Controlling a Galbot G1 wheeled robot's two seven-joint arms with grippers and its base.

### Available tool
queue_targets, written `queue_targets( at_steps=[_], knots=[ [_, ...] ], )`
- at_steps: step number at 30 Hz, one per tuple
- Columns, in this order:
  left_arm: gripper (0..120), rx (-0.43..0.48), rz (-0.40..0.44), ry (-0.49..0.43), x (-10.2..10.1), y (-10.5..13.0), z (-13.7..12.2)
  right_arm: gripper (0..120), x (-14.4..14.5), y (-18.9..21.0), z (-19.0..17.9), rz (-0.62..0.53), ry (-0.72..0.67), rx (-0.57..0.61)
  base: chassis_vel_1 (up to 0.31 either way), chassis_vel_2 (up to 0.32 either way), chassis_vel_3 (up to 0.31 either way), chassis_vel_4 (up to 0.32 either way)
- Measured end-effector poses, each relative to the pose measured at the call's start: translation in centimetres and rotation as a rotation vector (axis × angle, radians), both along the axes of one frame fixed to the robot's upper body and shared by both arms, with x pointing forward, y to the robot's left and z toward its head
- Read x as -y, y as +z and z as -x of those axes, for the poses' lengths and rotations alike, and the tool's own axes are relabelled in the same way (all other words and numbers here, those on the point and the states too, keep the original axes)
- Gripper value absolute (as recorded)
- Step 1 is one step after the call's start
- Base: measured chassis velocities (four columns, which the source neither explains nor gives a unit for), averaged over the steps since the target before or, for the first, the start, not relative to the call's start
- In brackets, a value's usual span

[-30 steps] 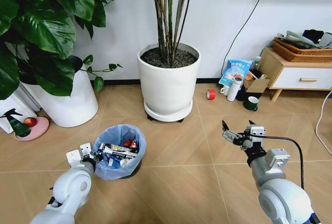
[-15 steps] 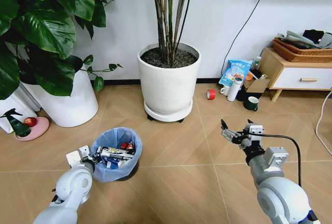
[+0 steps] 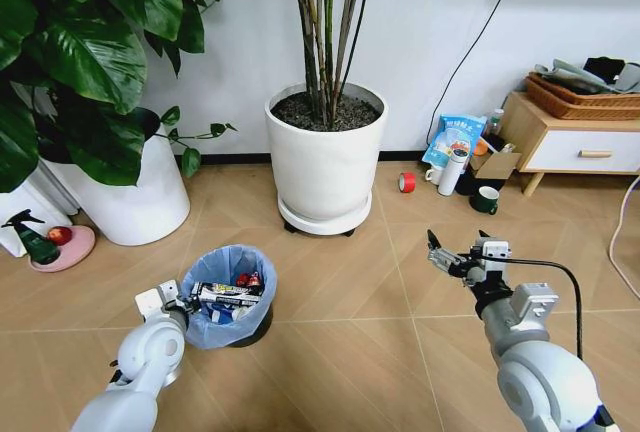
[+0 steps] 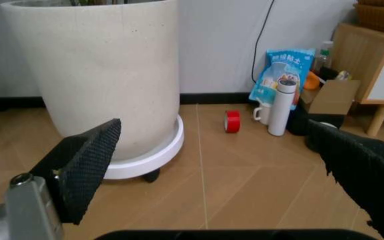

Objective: Pick up the trash bin and place the garbage on the floor into it.

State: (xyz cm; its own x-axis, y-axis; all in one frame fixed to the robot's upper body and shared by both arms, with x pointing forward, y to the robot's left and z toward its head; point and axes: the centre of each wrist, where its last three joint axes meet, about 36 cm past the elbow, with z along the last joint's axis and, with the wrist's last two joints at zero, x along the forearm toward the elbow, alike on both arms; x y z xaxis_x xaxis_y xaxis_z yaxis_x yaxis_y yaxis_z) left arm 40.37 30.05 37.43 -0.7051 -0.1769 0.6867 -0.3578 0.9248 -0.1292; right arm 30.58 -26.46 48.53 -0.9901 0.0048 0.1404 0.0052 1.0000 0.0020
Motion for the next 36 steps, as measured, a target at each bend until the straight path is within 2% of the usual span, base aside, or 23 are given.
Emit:
queue_targets(
  at_steps=[11, 14, 16, 19, 20, 23, 24, 28, 31, 32, 33, 36],
  knots=[
    [0, -0.005, 0.001, 0.006, 0.2, 0.1, -0.3, 100, 0.0, 0.0, -0.1, -0.008, -0.005, 0.002, 0.000, 0.000, 0.000, 0.000],
    [14, -0.005, -0.004, 0.009, 0.3, 0.2, -0.3, 100, 0.0, -0.1, -0.1, -0.010, -0.006, 0.001, 0.000, 0.000, 0.000, 0.000],
    [18, -0.002, -0.003, 0.007, 0.4, 0.3, -0.2, 100, 0.0, -0.1, -0.2, -0.010, -0.006, 0.002, 0.000, 0.000, 0.000, 0.000],
    [32, 0.014, -0.004, 0.005, 0.7, 0.6, -0.2, 100, 0.1, -0.2, -0.2, -0.008, -0.006, 0.001, 0.000, 0.000, 0.000, 0.000],
    [32, 0.014, -0.004, 0.005, 0.7, 0.6, -0.2, 100, 0.1, -0.2, -0.2, -0.008, -0.006, 0.001, 0.000, 0.000, 0.000, 0.000],
    [48, 0.034, -0.008, 0.002, 1.0, 1.3, -0.3, 100, 0.1, -0.2, -0.2, -0.007, -0.004, 0.001, 0.000, 0.000, 0.000, 0.000],
    [48, 0.034, -0.008, 0.002, 1.0, 1.3, -0.3, 100, 0.1, -0.2, -0.2, -0.007, -0.004, 0.001, 0.000, 0.000, 0.000, 0.000],
    [66, 0.059, -0.017, -0.004, 1.2, 2.3, -0.2, 100, 0.0, -0.1, -0.4, -0.008, 0.000, 0.004, 0.000, 0.000, 0.000, 0.000],
    [72, 0.070, -0.019, -0.007, 1.2, 2.7, -0.2, 100, 0.0, -0.2, -0.4, -0.010, 0.002, 0.004, 0.000, 0.000, 0.000, 0.000],
    [79, 0.080, -0.020, -0.009, 1.3, 3.1, -0.1, 100, -0.1, -0.2, -0.4, -0.010, 0.003, 0.003, 0.000, 0.000, 0.000, 0.000],
    [79, 0.080, -0.020, -0.009, 1.3, 3.1, -0.1, 100, -0.1, -0.2, -0.4, -0.010, 0.003, 0.003, 0.000, 0.000, 0.000, 0.000],
    [94, 0.118, -0.016, -0.013, 1.7, 4.1, 0.1, 100, -0.1, -0.1, -0.5, -0.012, 0.005, 0.003, 0.000, 0.000, 0.000, 0.000]
  ],
)
